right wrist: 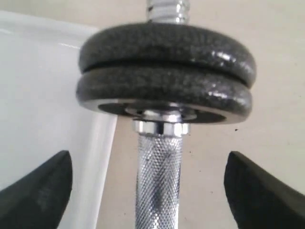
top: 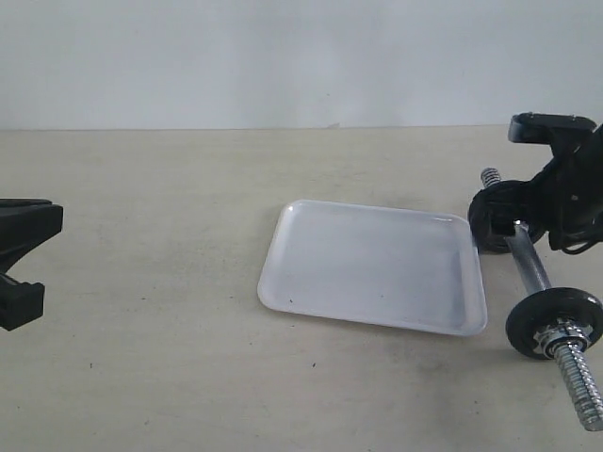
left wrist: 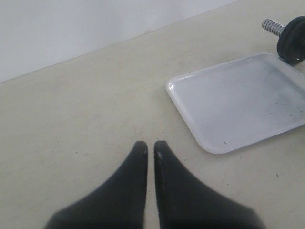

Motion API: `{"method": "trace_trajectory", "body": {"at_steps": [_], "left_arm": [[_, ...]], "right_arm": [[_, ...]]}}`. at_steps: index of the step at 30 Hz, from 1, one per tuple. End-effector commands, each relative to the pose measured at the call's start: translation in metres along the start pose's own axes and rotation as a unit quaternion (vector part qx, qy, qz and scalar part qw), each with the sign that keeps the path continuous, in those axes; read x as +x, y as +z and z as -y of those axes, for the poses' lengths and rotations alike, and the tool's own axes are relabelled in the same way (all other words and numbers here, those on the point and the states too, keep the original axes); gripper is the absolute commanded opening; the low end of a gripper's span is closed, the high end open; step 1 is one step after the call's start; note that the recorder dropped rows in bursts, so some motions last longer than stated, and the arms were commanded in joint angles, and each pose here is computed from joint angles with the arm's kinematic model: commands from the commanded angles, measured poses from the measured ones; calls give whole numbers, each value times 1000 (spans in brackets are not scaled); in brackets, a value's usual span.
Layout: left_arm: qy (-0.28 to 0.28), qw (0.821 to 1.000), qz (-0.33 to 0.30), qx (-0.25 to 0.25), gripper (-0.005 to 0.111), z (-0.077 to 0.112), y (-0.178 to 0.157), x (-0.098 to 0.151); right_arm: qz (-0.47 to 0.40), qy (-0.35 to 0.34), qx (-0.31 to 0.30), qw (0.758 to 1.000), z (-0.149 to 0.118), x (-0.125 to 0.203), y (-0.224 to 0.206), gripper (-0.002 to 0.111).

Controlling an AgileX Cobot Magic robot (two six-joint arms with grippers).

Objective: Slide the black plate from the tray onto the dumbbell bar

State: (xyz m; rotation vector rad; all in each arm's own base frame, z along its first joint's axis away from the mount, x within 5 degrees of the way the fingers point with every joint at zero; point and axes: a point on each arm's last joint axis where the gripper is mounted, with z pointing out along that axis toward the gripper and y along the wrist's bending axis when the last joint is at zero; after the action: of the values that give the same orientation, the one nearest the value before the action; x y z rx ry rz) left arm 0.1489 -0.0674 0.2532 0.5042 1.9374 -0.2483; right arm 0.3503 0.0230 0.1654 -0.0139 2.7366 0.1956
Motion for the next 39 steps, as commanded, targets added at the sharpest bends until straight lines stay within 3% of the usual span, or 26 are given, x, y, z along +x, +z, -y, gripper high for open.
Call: {"method": "trace_trajectory", "body": {"at_steps": [1, 12, 13, 15, 16, 17, 18, 24, 27, 34, 39], "left_arm": [[-3, 1000, 3, -4, 4, -1, -1, 1], [-19, 1000, 2, -3, 4, 0, -1, 1], [-22, 1000, 2, -3, 4, 0, -1, 1], [-24, 1000, 4, -4, 4, -1, -1, 1], [-27, 1000, 9, -7, 4, -1, -1, 0], [-28, 999, 11, -9, 4, -2, -1, 0], [-30, 999, 17, -13, 4, -3, -1, -1], [-48, 998, 35, -9, 4, -2, -7, -10], [-45, 997, 61, -8, 4, -2, -18, -15], [-42, 992, 118, 2, 4, 1, -49, -21], [-39, 985, 164, 16, 4, 5, -77, -22]], "right_arm": [[18, -13, -3, 1000, -3, -4, -24, 77], [28, -29, -20, 999, -14, 3, -85, 73], [33, -31, -23, 999, -15, 4, -91, 68], [49, -50, -31, 997, -19, 6, -109, 40], [71, -65, -33, 995, -22, 8, -127, 17], [81, -70, -34, 994, -23, 9, -134, 5], [103, -81, -37, 991, -26, 13, -152, 0], [167, -126, -73, 975, -41, 46, -224, 0], [247, -154, -107, 951, -53, 70, -270, 0], [357, -203, -122, 904, -63, 120, -329, 0], [384, -241, -118, 884, -66, 168, -354, 0]]}}
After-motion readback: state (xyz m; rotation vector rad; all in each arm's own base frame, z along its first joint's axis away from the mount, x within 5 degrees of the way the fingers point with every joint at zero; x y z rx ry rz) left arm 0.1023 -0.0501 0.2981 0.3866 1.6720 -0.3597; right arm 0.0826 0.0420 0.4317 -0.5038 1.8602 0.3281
